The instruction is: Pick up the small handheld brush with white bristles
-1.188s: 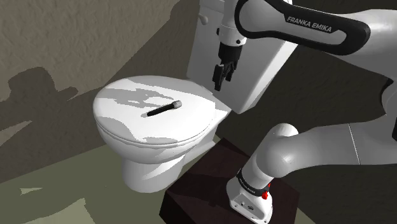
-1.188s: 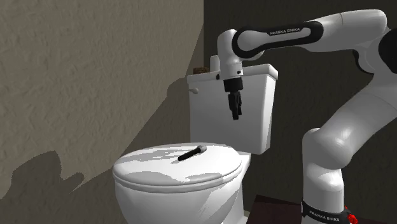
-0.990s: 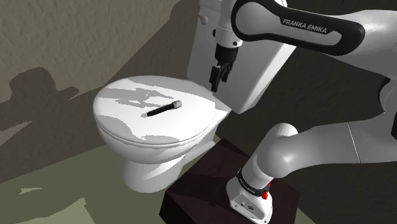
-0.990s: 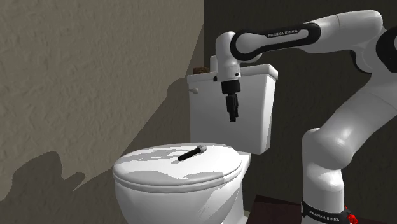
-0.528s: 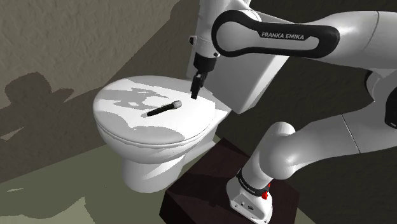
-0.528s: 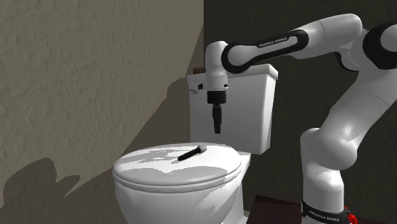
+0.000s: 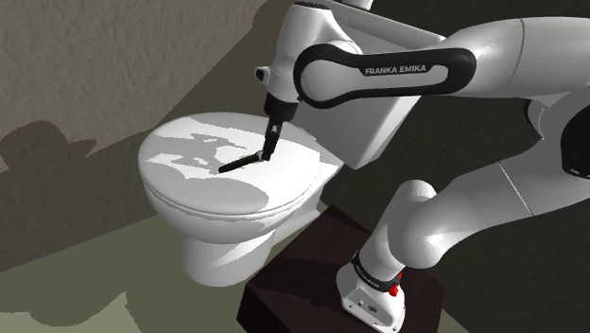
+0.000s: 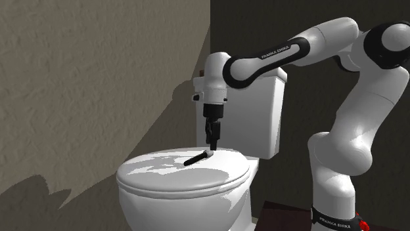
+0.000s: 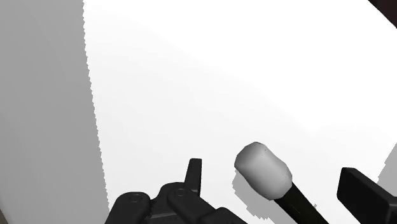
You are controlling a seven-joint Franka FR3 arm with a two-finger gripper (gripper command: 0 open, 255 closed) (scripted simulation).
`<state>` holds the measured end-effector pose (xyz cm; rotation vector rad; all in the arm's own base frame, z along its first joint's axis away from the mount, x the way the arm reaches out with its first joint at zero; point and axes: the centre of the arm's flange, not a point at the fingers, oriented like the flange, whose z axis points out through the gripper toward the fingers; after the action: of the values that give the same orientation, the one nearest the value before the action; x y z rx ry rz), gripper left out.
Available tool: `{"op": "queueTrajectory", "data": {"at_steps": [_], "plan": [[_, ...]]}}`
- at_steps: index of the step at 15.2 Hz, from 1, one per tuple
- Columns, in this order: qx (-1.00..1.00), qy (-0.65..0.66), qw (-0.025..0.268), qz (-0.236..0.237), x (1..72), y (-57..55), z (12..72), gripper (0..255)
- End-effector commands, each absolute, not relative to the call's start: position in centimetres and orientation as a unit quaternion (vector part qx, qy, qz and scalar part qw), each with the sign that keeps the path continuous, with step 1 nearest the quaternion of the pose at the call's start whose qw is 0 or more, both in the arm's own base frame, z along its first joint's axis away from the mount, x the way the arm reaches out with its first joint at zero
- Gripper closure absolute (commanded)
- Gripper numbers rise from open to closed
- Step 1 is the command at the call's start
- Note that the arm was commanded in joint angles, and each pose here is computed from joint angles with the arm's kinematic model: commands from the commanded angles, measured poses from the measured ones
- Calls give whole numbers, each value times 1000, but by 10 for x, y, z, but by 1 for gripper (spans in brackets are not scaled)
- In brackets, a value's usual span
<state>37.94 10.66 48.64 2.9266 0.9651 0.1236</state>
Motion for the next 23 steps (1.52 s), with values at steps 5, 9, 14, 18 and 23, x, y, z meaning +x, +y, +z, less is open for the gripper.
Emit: {"op": "queueTrajectory", "data": {"at_steps": [5,9,14,18,23], "plan": [[948,315,28,41,380,107,458,0],[948,315,28,41,380,107,457,255],[948,315,28,41,381,107,459,255],[948,315,28,41,380,107,468,255],[948,315,28,41,380,107,495,255]]}}
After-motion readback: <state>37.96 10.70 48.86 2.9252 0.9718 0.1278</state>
